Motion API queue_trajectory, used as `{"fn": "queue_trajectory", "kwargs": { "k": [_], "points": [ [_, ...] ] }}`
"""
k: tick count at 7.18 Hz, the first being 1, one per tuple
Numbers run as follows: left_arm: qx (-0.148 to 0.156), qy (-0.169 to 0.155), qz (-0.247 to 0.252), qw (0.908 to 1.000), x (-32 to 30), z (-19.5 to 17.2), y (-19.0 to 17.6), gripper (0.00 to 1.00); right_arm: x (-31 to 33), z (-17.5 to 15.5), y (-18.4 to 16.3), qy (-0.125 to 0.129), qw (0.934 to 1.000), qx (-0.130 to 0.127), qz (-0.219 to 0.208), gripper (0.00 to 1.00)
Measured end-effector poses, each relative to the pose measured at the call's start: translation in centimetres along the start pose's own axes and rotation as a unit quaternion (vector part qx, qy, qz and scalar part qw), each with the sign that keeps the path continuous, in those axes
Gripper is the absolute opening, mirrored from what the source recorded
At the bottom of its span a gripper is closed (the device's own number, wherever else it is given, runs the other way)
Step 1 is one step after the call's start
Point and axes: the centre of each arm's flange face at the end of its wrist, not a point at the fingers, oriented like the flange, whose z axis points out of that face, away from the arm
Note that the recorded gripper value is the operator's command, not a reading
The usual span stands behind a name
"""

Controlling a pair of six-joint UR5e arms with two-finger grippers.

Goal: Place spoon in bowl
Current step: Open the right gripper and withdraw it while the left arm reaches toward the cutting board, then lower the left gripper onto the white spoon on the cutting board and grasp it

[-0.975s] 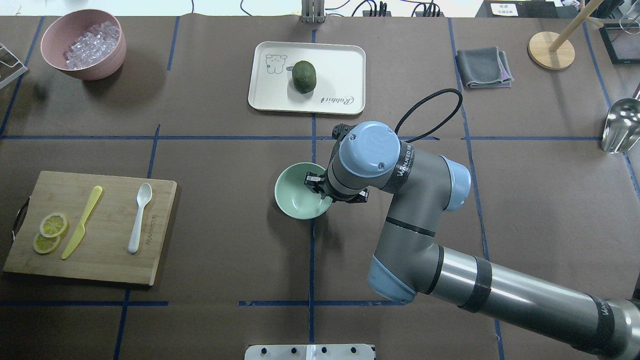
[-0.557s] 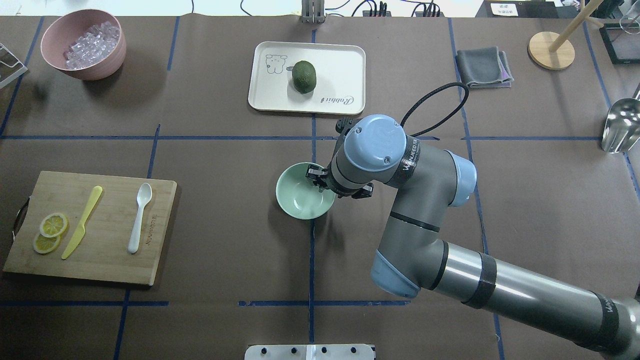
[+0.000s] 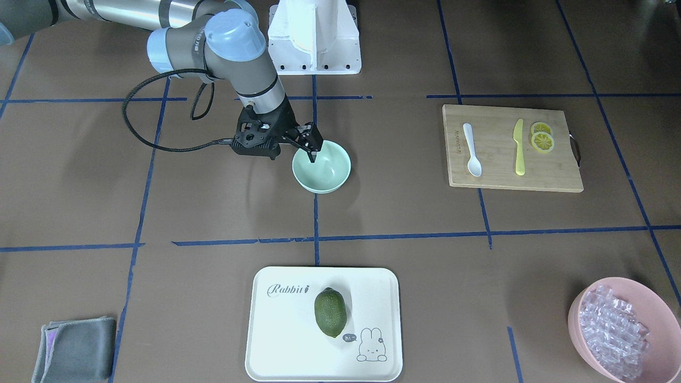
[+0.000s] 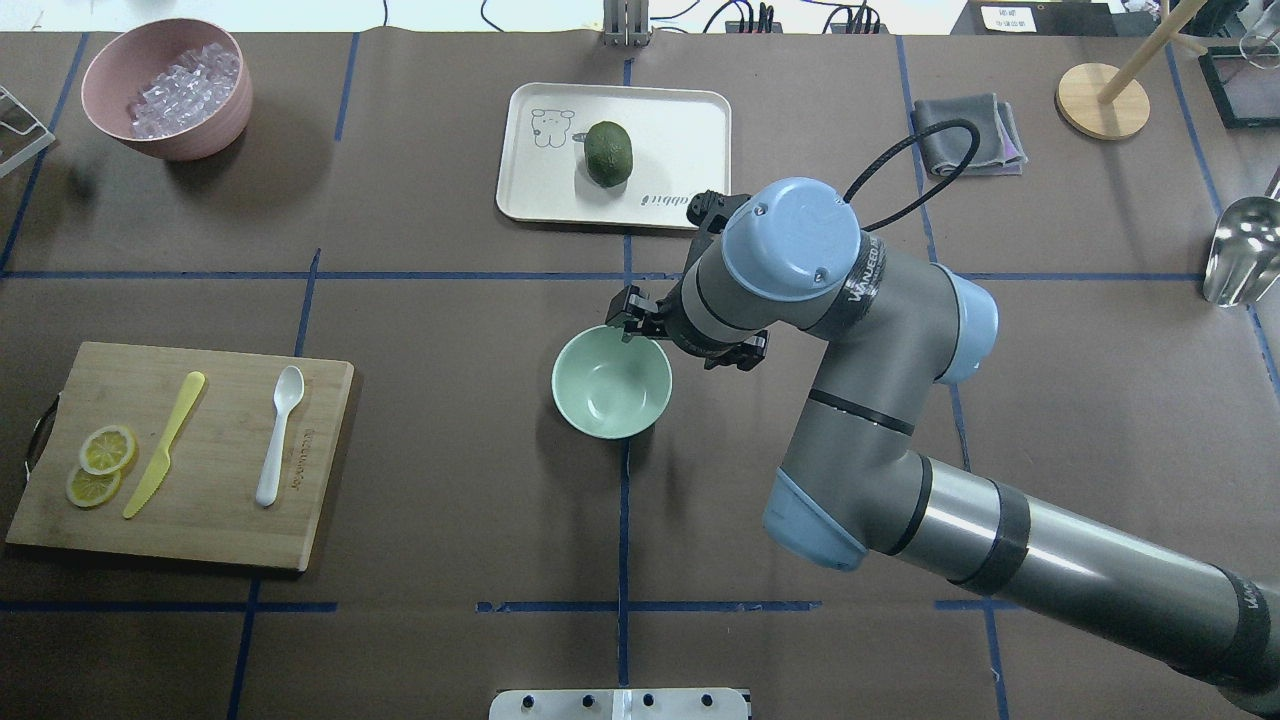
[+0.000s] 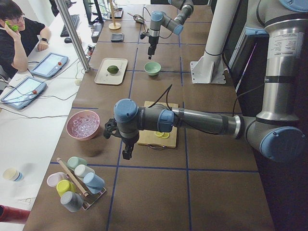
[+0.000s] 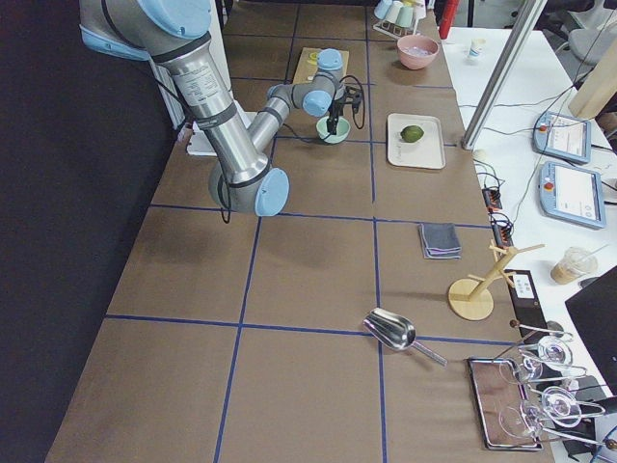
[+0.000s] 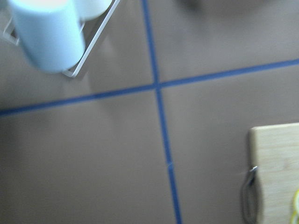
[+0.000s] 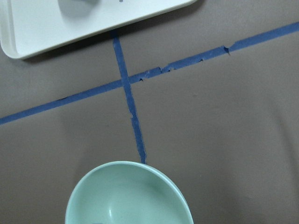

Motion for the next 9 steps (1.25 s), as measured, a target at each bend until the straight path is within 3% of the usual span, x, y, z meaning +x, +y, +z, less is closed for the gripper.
{"fn": "queue_trajectory", "kwargs": {
  "k": [2, 5, 7, 9],
  "points": [
    [0.004, 0.014, -0.029, 0.9995, 9.6, -0.2, -0.9, 1.0, 2.2, -1.9, -3.4, 0.021, 0.9995, 0.018, 0.017, 1.0],
    [0.032, 0.026, -0.08, 0.9959, 22.8, 4.0, -0.4, 0.99, 7.2, -6.8, -7.9, 0.092, 0.9932, 0.026, -0.066, 1.0],
    [0.044, 0.014, -0.108, 0.9931, 30.0, 9.0, 1.6, 0.99, 12.4, -11.7, -13.9, 0.095, 0.9898, -0.004, -0.106, 1.0],
    [0.05, -0.004, -0.109, 0.9928, 35.2, 13.6, 4.4, 0.97, 19.1, -15.3, -18.1, 0.096, 0.9849, -0.017, -0.143, 1.0]
  ]
}}
